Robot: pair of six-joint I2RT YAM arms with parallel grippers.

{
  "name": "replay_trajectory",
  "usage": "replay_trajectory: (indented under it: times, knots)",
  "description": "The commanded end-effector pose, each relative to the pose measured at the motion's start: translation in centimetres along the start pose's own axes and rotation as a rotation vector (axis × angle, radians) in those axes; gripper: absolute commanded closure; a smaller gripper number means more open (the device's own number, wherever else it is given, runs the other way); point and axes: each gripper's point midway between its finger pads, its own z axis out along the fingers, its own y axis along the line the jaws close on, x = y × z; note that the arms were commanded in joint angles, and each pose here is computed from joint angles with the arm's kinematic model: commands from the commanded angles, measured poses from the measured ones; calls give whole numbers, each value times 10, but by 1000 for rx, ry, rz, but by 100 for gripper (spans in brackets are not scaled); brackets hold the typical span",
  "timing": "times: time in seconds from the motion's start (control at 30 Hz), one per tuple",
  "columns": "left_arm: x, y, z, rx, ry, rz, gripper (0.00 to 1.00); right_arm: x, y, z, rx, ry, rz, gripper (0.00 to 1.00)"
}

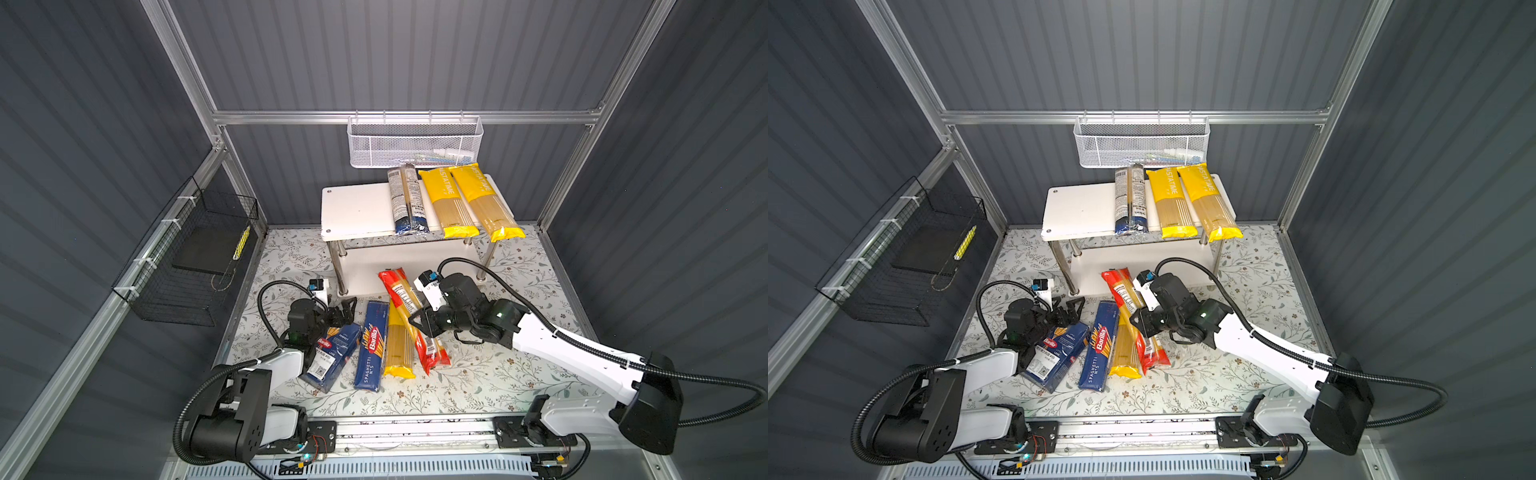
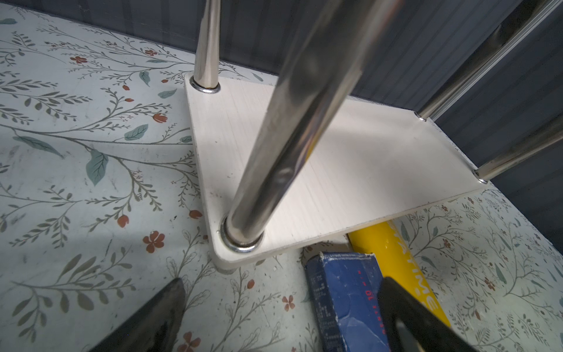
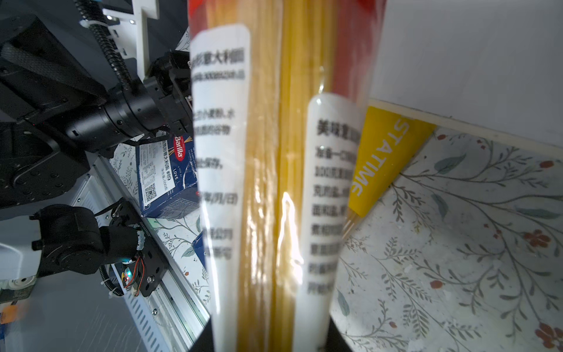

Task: Place and organize the pasta boxes and bags onto the shelf
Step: 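Lift the red-and-yellow spaghetti bag upright with the right gripper, then carry the red-and-yellow spaghetti bag over the top shelf beside the clear bag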

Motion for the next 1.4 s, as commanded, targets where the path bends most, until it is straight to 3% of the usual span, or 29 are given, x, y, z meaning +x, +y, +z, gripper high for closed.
replay_trajectory:
  times: [0.0, 0.73, 1.07, 1.37]
  knots:
    - [33, 3, -3, -11, 107, -58, 1, -47, 33, -16, -91, -139, -86, 71]
    - [33, 3, -4, -10, 101, -56, 1, -76, 88, -17, -185, -142, -186, 74]
    - [33, 3, -4, -10, 100, -55, 1, -103, 100, -37, -161, -173, -259, 74]
    - [33, 3, -4, -9, 100, -54, 1, -137, 119, -47, -191, -219, -236, 75]
